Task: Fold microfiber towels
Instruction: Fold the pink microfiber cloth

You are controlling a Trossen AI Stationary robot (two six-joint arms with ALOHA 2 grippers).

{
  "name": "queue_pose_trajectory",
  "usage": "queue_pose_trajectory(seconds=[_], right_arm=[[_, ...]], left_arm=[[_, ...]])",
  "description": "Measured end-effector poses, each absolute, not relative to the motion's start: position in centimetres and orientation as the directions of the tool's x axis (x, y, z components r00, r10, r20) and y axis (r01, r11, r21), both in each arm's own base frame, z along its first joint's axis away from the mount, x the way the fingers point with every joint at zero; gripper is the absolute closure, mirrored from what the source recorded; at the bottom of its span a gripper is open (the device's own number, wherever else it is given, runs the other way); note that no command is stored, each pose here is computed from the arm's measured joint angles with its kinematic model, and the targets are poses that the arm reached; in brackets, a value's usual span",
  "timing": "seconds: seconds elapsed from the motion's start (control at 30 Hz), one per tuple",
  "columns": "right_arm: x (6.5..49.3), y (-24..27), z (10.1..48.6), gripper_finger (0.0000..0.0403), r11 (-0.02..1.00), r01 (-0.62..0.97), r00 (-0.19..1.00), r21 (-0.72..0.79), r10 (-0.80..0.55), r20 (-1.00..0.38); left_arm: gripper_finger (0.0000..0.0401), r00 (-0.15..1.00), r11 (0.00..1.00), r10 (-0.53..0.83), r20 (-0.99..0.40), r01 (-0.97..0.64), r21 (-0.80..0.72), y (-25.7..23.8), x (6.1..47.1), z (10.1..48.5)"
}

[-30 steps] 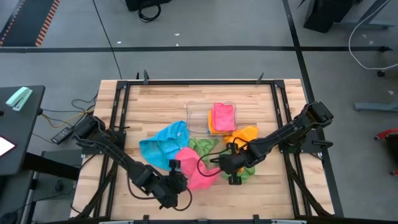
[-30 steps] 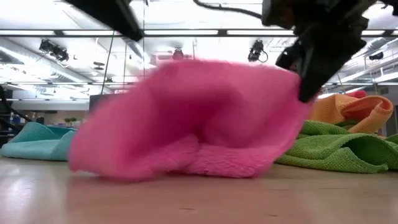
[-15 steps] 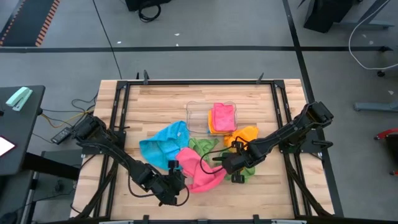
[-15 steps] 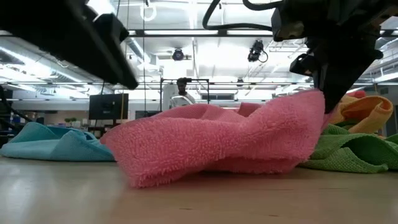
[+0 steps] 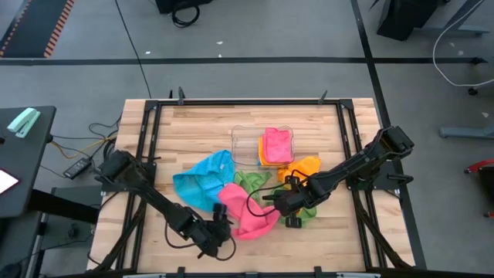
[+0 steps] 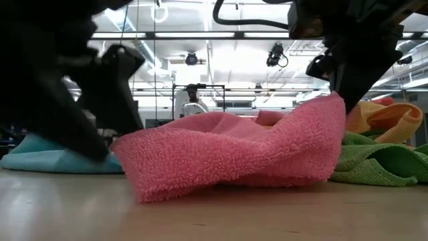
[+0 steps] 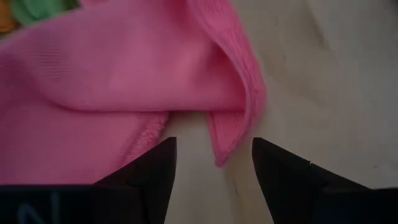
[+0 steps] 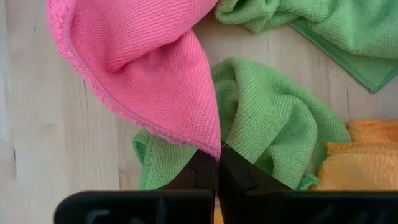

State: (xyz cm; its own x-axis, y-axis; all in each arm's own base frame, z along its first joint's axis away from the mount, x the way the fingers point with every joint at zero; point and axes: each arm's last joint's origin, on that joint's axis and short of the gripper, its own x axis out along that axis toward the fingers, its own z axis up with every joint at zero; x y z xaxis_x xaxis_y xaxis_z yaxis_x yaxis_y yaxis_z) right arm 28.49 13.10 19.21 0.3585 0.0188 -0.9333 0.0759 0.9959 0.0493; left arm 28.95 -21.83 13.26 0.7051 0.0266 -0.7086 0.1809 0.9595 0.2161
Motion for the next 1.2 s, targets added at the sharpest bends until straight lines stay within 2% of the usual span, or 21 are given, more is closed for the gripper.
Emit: queue_pose_trajectory(seconds=[0.13, 0.27, 0.93, 1.07, 1.2], right_arm=[[28.5, 13.1, 19.2, 0.0395, 0.996, 0.076, 0.362, 0.051, 0.020, -0.932], [28.5, 13.1, 19.2, 0.0395, 0.996, 0.075, 0.363, 0.051, 0.020, -0.932], [28.6, 13.1, 19.3, 0.0395, 0.996, 0.079, 0.377, 0.047, 0.014, -0.926], [28.6, 13.1, 19.3, 0.0395, 0.996, 0.079, 0.378, 0.048, 0.015, -0.926], [28.7, 13.1, 19.3, 0.0395, 0.996, 0.079, 0.380, 0.049, 0.016, -0.925]], left_arm=[[0.0183, 0.695, 0.948, 0.034, -0.718, 0.205, 0.244, -22.1, 29.3, 12.4], [0.0202, 0.691, 0.946, 0.039, -0.722, 0.206, 0.248, -22.1, 29.3, 12.2], [0.0388, 0.722, 0.954, 0.007, -0.692, 0.203, 0.221, -22.6, 29.6, 12.9], [0.0385, 0.721, 0.955, -0.024, -0.693, 0.222, 0.197, -23.3, 30.0, 13.9], [0.0340, 0.723, 0.957, -0.044, -0.690, 0.227, 0.178, -23.9, 30.3, 14.6]])
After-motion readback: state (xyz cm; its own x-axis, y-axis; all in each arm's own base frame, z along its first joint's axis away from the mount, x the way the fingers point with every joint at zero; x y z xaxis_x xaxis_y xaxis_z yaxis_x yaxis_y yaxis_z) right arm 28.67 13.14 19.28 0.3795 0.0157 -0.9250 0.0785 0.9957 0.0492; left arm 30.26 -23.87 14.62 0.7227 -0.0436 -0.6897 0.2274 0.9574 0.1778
